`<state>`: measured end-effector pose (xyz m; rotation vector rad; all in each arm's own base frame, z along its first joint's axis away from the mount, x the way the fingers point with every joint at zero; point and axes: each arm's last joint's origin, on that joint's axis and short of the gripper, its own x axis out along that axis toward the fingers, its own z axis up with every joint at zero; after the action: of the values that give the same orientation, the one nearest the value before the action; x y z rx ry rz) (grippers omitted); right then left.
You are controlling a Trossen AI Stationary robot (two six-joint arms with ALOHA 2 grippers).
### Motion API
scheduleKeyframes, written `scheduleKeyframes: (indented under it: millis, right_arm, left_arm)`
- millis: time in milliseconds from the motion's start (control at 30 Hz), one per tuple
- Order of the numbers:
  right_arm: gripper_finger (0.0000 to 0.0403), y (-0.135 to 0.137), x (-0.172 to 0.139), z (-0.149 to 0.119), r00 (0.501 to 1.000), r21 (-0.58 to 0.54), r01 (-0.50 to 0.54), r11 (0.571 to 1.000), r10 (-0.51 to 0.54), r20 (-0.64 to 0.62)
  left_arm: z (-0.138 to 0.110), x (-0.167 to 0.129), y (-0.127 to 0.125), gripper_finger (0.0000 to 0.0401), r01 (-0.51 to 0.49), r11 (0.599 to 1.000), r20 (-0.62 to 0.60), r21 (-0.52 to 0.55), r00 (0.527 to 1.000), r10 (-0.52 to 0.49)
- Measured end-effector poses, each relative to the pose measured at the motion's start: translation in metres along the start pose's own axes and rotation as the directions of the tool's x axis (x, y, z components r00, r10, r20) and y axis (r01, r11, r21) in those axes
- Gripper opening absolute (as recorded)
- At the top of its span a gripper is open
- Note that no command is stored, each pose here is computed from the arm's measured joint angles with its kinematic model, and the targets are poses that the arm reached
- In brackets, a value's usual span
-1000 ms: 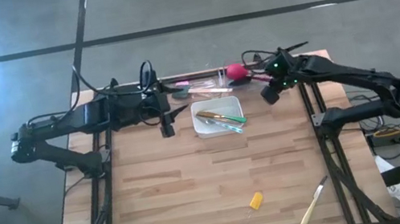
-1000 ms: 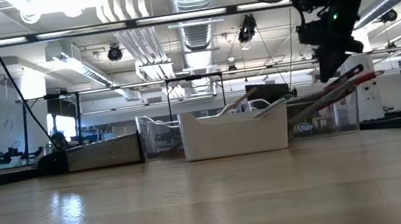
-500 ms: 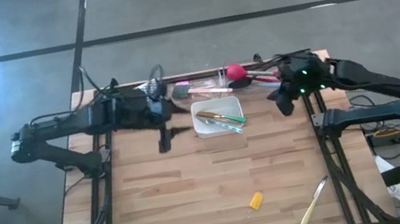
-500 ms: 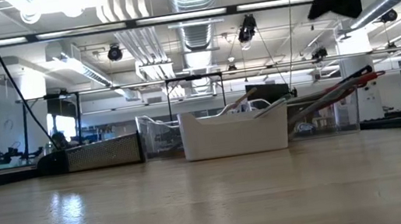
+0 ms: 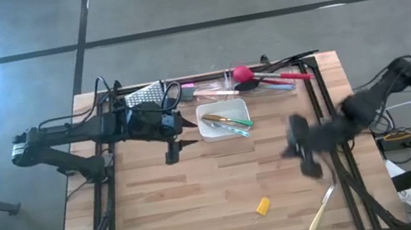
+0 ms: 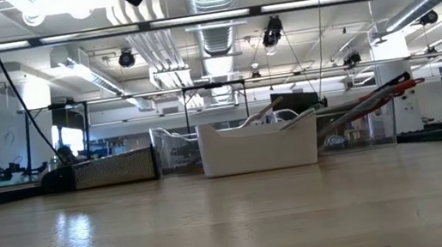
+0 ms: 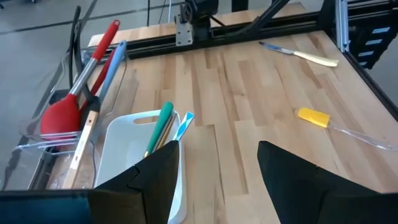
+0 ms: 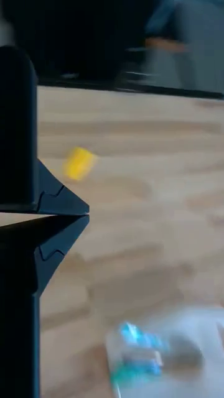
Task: Pick & Place Kitchen Items
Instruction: Put the yellow knife into the white bin
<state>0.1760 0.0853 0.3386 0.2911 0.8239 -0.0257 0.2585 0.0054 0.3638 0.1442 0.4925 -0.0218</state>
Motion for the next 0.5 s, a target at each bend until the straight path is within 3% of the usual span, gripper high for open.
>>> scheduleKeyframes:
  millis: [133,300,500]
  right_arm:
    - [0.0008,0.044,0.016,-0.020,0.980,-0.178,-0.008,0.984,-0.028,-0.198]
    - [0.0008,0.087,0.028,-0.049,0.891,-0.283,0.022,0.959,-0.147,-0.430]
    - [0.0008,0.134,0.045,-0.072,0.849,-0.377,-0.004,0.926,-0.196,-0.491]
  left_arm:
    - [0.000,0.000,0.000,0.0225,-0.004,1.000,0.005,-0.005,1.000,0.005]
    - [0.002,0.000,0.000,0.0225,-0.006,1.000,0.015,-0.016,1.000,0.007]
    - [0.003,0.001,0.001,0.0225,-0.010,1.000,0.041,-0.024,0.999,0.011]
